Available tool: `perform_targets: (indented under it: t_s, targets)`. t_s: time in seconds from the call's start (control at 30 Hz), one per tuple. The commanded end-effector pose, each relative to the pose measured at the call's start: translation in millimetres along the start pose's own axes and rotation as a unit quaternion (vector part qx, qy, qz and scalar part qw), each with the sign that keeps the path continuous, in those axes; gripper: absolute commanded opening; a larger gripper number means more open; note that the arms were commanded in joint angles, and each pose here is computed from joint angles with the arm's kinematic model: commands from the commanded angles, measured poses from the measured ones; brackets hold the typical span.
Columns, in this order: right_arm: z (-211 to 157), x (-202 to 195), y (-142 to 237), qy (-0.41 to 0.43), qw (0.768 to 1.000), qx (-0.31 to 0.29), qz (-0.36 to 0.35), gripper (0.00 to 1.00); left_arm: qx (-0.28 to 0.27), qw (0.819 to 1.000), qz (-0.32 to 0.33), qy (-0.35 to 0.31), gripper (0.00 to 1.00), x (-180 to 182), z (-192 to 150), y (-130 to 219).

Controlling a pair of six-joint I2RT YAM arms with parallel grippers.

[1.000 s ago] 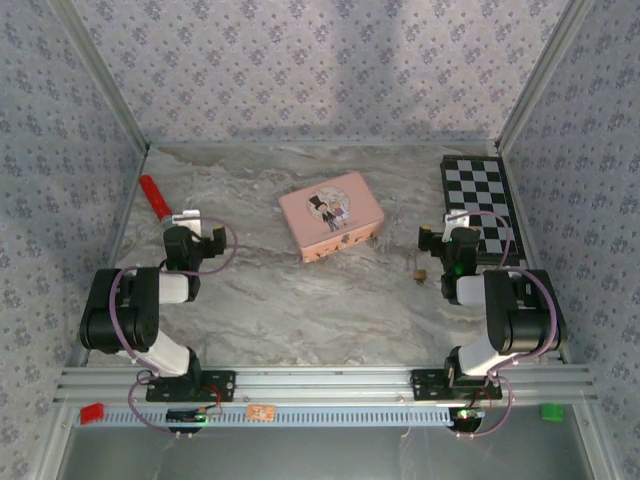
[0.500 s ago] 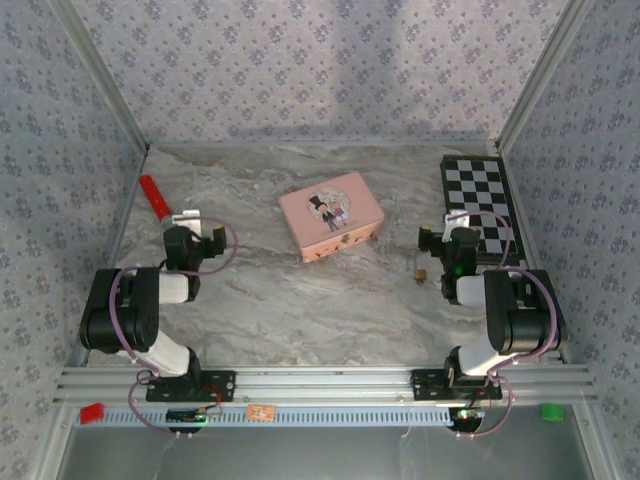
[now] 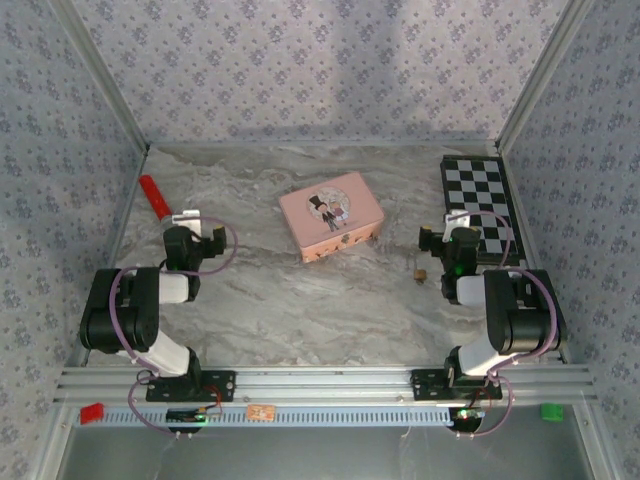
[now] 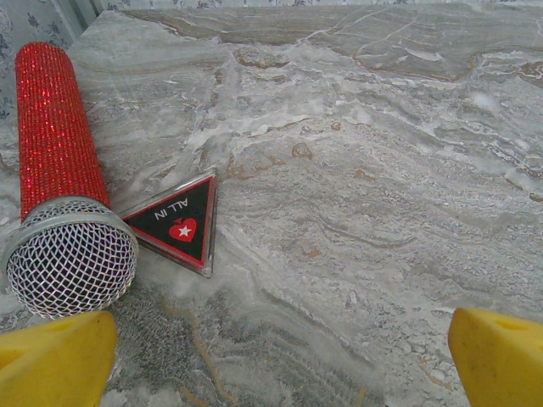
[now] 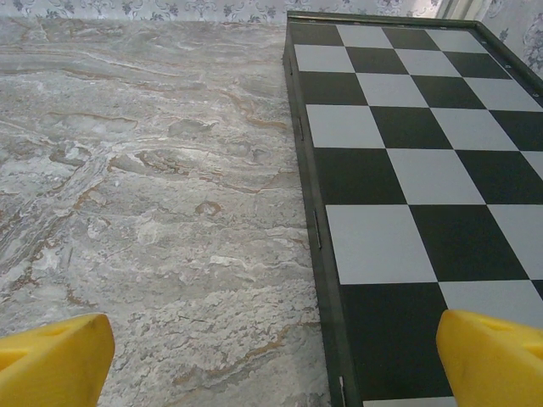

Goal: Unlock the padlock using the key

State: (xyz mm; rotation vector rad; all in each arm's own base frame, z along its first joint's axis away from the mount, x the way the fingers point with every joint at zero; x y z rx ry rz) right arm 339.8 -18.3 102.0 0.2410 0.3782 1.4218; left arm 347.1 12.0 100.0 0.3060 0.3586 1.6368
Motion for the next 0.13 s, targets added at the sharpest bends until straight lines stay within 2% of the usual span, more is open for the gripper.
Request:
perform_targets:
  t_s: [0.0, 0.1]
  targets:
    - [3.7, -2.6, -2.9, -0.011, 1.000, -0.001, -0.004, 0.99, -0.013, 1.000, -0.009, 0.008, 1.00, -1.9, 9.1, -1.2]
    - [3.7, -3.1, -1.2, -0.009, 1.000, -0.005, -0.017, 0.99, -0.012, 1.000, -0.009, 0.008, 1.00, -2.1, 8.7, -1.1]
Point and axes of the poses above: each hand's point on the last joint's axis, 136 mm out from that joint toward the fingers, its own y axis back along the fingers, its own x axis along the line the jaws close on, z = x × y, the point moved 5 cm from there along y, back along the fingers, and after that the axes turned 2 degrees about y, right-handed, at the moved point
